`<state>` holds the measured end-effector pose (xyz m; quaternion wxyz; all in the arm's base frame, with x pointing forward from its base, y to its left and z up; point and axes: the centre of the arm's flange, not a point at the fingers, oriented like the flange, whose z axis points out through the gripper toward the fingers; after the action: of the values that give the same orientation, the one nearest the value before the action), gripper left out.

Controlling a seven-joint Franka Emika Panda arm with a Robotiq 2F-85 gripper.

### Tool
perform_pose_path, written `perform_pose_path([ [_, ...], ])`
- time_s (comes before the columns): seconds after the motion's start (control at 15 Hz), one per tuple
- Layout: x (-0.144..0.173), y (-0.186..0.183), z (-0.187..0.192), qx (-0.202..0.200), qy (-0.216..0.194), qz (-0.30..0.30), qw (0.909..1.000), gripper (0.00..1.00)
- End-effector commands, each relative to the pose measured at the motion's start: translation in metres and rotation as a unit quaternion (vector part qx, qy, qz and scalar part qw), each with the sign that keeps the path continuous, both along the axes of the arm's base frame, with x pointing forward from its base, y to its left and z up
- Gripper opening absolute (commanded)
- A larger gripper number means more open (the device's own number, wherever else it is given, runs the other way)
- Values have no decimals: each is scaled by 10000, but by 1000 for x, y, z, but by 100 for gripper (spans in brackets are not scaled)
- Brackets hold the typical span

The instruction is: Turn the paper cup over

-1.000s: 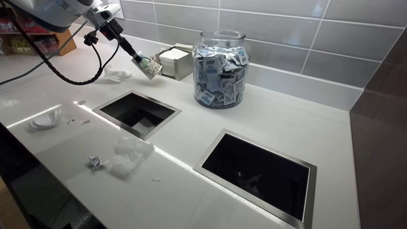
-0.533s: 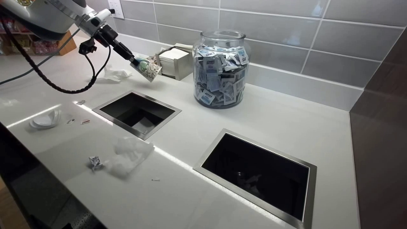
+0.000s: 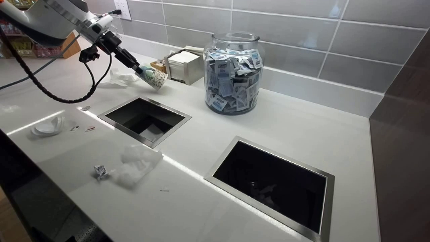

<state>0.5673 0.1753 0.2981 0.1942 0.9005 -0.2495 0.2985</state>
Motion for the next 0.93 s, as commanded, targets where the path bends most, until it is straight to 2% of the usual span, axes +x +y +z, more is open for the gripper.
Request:
perform_pose_path([
  [0.0,-11,-1,-8,-19,24,-37,10000,100],
  [0.4,-8,-6,10,235,160,1,9996,100],
  [0.53,-3,-18,23,608,473,72,9970,100],
  [0.67,5,-34,39,907,584,80,9941,100],
  [0.87,15,-66,64,1512,861,21,9847,100],
])
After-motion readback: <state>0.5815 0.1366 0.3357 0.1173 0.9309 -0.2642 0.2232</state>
